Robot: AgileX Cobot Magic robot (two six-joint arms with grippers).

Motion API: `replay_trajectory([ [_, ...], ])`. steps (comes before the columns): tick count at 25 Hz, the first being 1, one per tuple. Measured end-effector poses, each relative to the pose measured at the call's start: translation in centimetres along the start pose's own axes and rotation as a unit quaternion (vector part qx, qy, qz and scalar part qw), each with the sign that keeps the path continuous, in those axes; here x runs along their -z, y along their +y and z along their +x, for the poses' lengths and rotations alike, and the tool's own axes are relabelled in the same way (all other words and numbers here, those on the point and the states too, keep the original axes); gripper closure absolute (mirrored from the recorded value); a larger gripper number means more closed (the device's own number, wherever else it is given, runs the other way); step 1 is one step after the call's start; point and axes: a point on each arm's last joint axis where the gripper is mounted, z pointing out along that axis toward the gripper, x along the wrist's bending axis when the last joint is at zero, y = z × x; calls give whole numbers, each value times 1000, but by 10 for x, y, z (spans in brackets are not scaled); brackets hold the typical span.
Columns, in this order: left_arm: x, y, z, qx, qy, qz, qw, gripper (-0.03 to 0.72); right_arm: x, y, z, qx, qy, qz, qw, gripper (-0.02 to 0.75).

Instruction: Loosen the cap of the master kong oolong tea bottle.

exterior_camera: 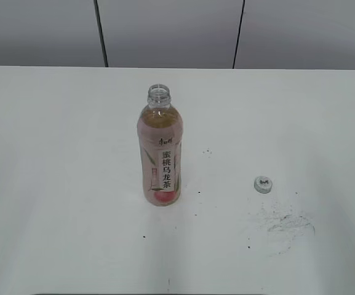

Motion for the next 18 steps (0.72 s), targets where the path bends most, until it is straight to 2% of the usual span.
replay_trajectory([
  [3,0,1,1,-2,4,-3,1000,163,4,-23,6,5,-13,-44,999,160],
  [7,0,1,0,0,0,-5,1000,165,4,-48,9,13,-37,-64,997,160],
  [11,0,1,0,0,0,-5,1000,178,9,-54,10,15,-50,-87,995,160],
  [18,0,1,0,0,0,-5,1000,188,10,-54,10,15,-51,-88,995,160],
])
